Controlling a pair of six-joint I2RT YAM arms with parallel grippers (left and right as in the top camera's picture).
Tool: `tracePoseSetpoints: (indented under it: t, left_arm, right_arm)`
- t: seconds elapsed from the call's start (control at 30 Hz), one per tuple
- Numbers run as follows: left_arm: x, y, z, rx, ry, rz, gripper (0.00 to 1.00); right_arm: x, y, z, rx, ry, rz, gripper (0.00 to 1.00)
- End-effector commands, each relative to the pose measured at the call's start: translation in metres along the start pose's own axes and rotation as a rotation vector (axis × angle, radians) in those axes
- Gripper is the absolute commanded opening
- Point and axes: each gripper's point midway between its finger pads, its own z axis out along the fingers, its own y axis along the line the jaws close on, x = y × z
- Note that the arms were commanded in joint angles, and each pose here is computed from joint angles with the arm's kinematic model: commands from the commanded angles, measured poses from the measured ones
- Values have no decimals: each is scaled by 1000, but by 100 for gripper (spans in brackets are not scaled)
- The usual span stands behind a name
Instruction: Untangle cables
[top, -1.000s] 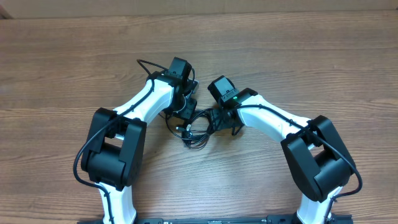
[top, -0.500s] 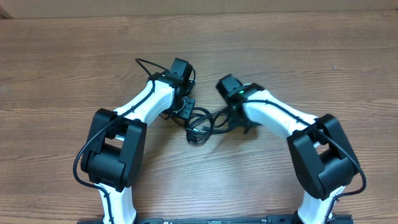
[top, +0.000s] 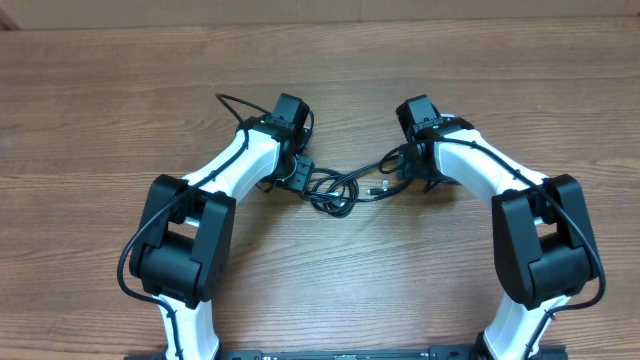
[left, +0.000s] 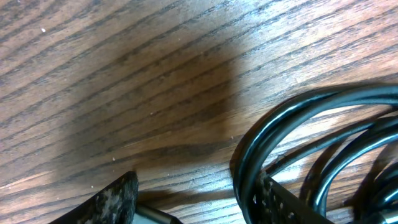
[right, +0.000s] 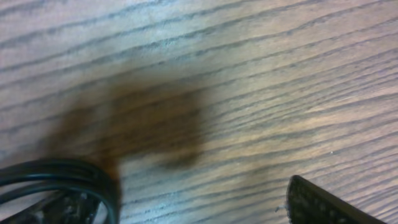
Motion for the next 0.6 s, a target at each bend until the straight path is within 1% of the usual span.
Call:
tracePoseSetpoints:
  t: [0.0, 0.1, 0.17, 0.23, 0.3, 0.37, 0.4, 0.43, 0.47, 0.53, 0.57]
  left_arm:
    - [46, 40, 42, -179, 161, -17, 61]
    - [45, 40, 42, -177, 158, -17, 62]
    - [45, 39, 42, -175, 157, -17, 62]
    - [44, 39, 43, -175, 154, -18, 62]
    - [44, 39, 43, -174, 154, -18, 63]
    - [44, 39, 43, -174, 154, -18, 64]
    - [44, 39, 43, -174, 154, -18, 64]
    - [44, 39, 43, -171, 154, -18, 64]
    - [44, 38, 43, -167, 154, -18, 64]
    - [44, 38, 43, -168, 154, -18, 64]
    - [44, 38, 43, -168, 155, -18, 64]
  right_arm:
    - [11, -34, 25, 182, 23, -135, 100]
    - [-2, -62, 15, 349, -33, -151, 100]
    - [-12, -70, 8, 407, -67, -149, 100]
    - [-21, -71, 2, 417, -85, -142, 100]
    - [-32, -62, -8, 384, -98, -135, 100]
    - [-37, -45, -13, 298, -85, -134, 100]
    - [-37, -31, -16, 224, -65, -142, 100]
    - [-36, -14, -19, 127, -37, -167, 100]
    - [-32, 15, -27, -52, 14, -210, 100]
    - [-23, 47, -41, -252, 75, -230, 100]
    - [-17, 55, -47, -319, 111, -225, 100]
